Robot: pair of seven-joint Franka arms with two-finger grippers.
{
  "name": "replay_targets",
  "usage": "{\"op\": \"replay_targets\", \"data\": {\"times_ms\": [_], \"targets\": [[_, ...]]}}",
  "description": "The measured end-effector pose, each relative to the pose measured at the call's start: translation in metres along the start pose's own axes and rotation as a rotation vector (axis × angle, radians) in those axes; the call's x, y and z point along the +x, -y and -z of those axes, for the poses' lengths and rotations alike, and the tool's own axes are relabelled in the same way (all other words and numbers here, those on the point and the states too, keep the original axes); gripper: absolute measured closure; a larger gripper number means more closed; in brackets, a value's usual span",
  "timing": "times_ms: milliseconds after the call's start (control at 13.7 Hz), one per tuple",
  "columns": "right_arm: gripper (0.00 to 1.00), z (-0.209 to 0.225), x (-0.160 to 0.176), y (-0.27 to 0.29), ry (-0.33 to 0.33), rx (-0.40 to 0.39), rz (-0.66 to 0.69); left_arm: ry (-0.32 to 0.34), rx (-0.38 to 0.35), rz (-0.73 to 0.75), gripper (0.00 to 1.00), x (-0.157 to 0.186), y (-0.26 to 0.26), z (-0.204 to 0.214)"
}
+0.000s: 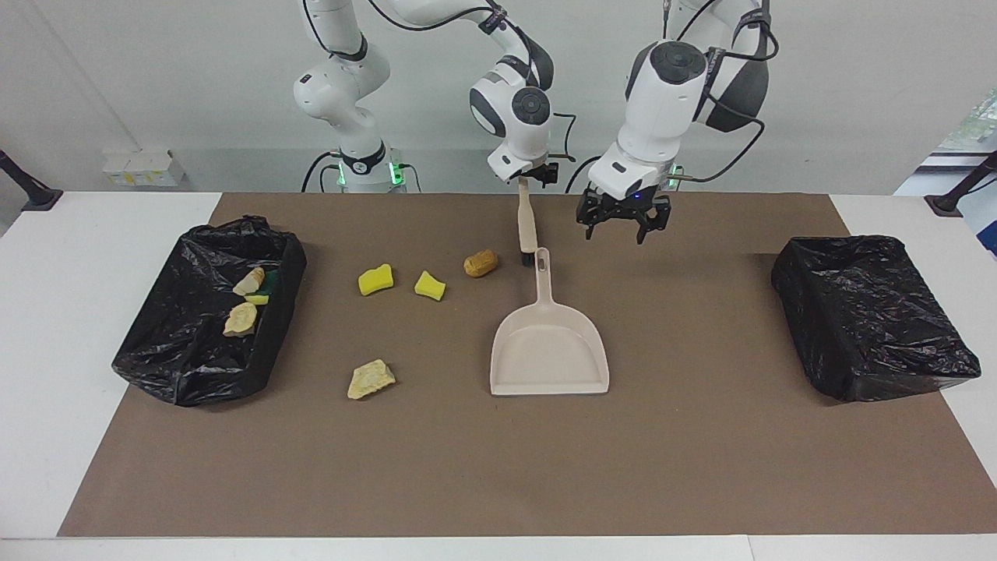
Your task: Sweep and dump trash in bin
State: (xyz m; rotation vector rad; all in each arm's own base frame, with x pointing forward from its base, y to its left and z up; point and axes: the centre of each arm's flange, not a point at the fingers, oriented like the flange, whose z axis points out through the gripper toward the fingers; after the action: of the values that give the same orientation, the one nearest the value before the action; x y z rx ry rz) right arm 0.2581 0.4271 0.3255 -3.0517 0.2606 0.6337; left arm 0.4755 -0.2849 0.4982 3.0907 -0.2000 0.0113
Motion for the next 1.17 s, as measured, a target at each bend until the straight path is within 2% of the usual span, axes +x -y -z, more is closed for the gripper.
{"op": "replay_targets", "data": {"times_ms": [73,292,365,511,584,950,1023,1096,1169], "targets": [[0.24,-0.001,0.001,-0.001,0.001,-0.002,-0.002,0.012,0.000,0.014,0.00,-0.002,-0.015,-0.015],[0.30,-0.004,0.002,-0.004,0.005,-0.008,0.000,0.035,-0.002,0.024,0.00,-0.008,-0.058,-0.072],[0.37,-0.005,0.003,-0.005,0.006,-0.010,0.002,0.030,-0.007,0.028,0.00,-0.011,-0.066,-0.090],[0.65,-0.005,0.004,-0.006,0.001,-0.013,0.005,0.035,-0.006,0.035,0.00,-0.019,-0.072,-0.120],[0.74,-0.004,0.006,-0.006,-0.003,-0.012,0.007,0.041,-0.003,0.033,0.00,-0.022,-0.073,-0.128],[0.74,0.020,0.028,-0.026,-0.021,-0.018,0.010,0.022,-0.016,0.034,0.04,-0.019,-0.074,-0.137],[0.74,0.030,0.031,-0.036,-0.015,-0.032,0.022,0.023,-0.016,0.033,0.10,-0.019,-0.074,-0.138],[0.74,0.041,0.032,-0.046,-0.010,-0.047,0.032,0.025,-0.015,0.032,0.11,-0.019,-0.074,-0.140],[0.74,0.052,0.031,-0.058,-0.007,-0.056,0.036,0.027,-0.015,0.032,0.17,-0.019,-0.075,-0.142]]}}
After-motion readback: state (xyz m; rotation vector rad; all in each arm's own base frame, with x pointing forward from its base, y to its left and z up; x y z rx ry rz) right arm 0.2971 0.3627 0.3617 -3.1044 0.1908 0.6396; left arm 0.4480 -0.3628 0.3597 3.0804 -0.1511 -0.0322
